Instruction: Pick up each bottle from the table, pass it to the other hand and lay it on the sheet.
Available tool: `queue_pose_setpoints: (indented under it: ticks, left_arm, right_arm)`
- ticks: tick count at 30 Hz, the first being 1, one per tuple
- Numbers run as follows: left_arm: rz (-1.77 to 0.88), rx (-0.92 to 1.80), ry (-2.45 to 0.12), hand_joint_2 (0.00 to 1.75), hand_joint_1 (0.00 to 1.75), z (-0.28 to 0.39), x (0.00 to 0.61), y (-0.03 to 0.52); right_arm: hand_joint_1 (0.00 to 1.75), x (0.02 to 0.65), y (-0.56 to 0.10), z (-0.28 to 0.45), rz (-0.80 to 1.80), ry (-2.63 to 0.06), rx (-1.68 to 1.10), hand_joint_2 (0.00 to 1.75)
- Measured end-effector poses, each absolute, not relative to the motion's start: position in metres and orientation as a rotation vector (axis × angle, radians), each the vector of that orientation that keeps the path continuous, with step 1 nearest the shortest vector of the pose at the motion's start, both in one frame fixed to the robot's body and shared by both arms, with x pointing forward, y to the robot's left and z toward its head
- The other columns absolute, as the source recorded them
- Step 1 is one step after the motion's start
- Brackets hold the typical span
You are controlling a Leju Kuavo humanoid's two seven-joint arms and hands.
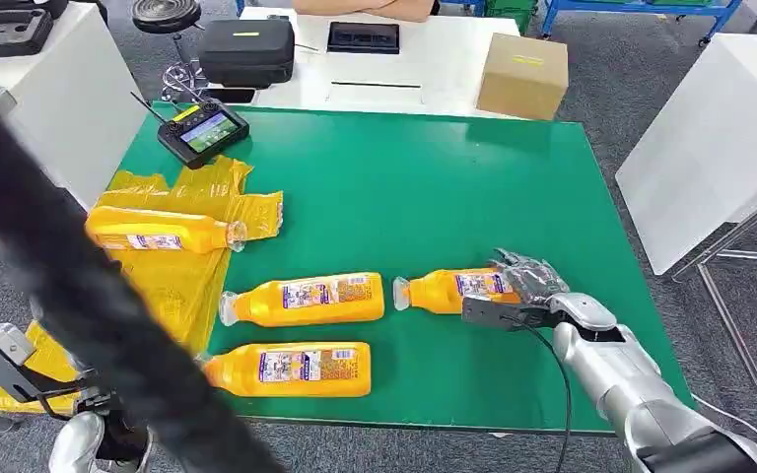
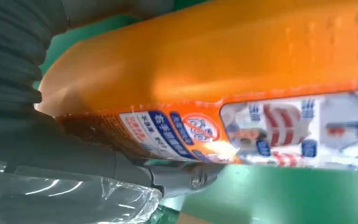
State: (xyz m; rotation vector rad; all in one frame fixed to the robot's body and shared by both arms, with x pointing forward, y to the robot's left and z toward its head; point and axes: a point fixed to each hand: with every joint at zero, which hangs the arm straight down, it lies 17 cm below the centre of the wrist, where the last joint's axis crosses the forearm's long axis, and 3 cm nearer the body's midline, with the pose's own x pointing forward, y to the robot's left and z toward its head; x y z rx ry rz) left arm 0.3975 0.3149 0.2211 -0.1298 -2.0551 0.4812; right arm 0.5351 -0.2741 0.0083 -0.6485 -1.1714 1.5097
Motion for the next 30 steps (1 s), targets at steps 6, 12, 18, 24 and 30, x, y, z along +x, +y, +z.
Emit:
queue_pose_setpoints:
  ticks: [6, 12, 18, 24, 30]
  left_arm:
    - [0.492, -0.121, -2.056, 0.00, 0.00, 0.223, 0.399, 0.318]
    - [0.494, -0.119, -2.056, 0.00, 0.00, 0.222, 0.399, 0.319]
    - [0.493, -0.091, -2.028, 0.00, 0.00, 0.217, 0.401, 0.321]
    - [0.410, 0.003, -1.913, 0.00, 0.00, 0.192, 0.404, 0.317]
    - [0.354, 0.064, -1.865, 0.00, 0.00, 0.182, 0.405, 0.316]
  right_arm:
    - [1.75, 0.537, -0.274, 0.006, 1.527, -1.141, -0.639, 1.75]
    - [1.75, 0.537, -0.277, 0.005, 1.511, -1.135, -0.630, 1.75]
    - [1.75, 0.539, -0.280, 0.010, 1.443, -1.185, -0.656, 1.75]
    - [1.75, 0.533, -0.280, 0.033, 1.258, -1.365, -0.646, 1.75]
    - [1.75, 0.527, -0.264, 0.098, 1.085, -1.599, -0.611, 1.75]
